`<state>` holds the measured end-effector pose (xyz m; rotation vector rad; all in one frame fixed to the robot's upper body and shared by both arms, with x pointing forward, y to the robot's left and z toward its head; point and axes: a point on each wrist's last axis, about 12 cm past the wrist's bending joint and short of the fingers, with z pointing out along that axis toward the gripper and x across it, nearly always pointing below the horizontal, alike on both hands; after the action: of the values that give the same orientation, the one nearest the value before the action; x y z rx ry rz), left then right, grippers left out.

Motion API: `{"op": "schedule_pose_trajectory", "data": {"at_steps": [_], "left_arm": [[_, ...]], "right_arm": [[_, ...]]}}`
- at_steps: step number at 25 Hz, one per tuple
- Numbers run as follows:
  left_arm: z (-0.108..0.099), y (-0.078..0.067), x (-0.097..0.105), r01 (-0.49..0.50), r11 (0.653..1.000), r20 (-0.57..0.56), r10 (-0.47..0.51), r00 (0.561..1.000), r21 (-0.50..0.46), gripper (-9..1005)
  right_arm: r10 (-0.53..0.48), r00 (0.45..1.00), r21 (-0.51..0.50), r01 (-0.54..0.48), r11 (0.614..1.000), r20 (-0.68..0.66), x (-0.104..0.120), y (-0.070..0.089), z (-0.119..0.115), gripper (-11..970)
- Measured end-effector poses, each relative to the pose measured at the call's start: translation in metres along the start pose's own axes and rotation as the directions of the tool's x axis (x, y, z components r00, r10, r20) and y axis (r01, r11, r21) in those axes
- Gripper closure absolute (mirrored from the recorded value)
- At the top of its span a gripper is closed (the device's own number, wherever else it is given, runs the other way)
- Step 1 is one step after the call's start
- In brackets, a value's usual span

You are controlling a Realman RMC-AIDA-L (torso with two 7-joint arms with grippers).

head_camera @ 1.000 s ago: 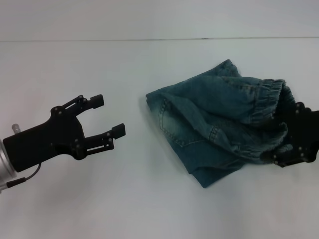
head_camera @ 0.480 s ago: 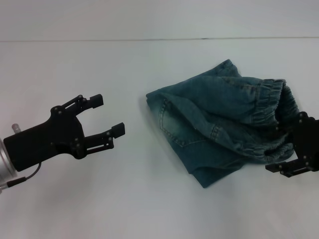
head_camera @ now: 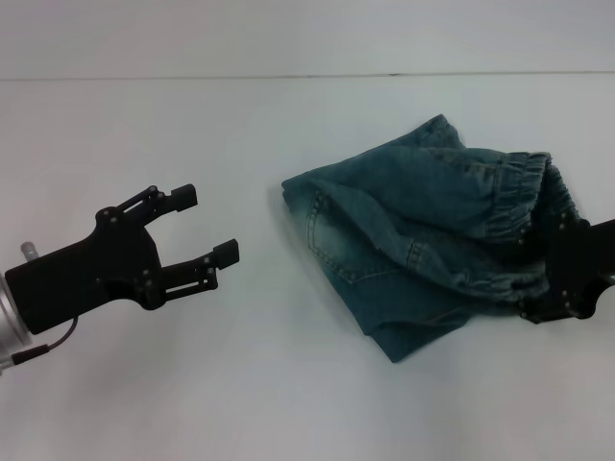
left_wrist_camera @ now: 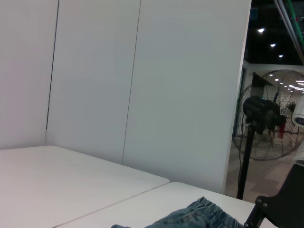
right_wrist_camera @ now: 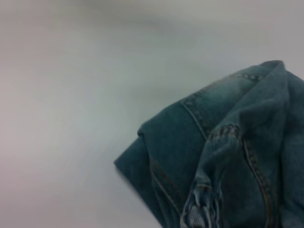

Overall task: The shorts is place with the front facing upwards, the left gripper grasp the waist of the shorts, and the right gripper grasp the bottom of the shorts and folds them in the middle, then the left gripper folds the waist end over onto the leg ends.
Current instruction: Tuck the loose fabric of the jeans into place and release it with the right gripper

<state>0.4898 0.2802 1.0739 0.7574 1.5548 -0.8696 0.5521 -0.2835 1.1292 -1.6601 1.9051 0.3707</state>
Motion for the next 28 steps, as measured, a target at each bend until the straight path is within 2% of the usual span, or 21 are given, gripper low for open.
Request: {"op": "schedule_pose_trajectory", "data": {"at_steps": [6,11,17,22,28], "left_arm": [[0.000,-0.001,0.002,0.001,1.000,0.001,-0.001,1.000,0.001,77],[-0.001,0.000,0.002,0.002,1.000,0.005,-0.002,1.000,-0.010,77],[-0.002,0.000,0.002,0.002,1.000,0.005,-0.002,1.000,-0.013,77],[-0.003,0.000,0.003,0.007,1.000,0.007,-0.007,1.000,-0.021,77],[-0.004,0.001,0.004,0.008,1.000,0.008,-0.008,1.000,-0.023,77]], "right_arm": [[-0.012,1.000,0.043,0.012,0.999,-0.018,0.004,-0.004,0.000,352],[-0.014,1.000,0.065,0.016,0.998,-0.026,0.004,-0.008,-0.004,611],[-0.048,0.999,0.071,0.049,0.996,-0.023,-0.005,-0.015,-0.006,831],[-0.070,0.997,0.063,0.072,0.995,-0.023,-0.009,-0.017,-0.005,842],[-0.047,0.998,0.189,0.051,0.981,-0.029,-0.010,-0.035,-0.011,841]]}}
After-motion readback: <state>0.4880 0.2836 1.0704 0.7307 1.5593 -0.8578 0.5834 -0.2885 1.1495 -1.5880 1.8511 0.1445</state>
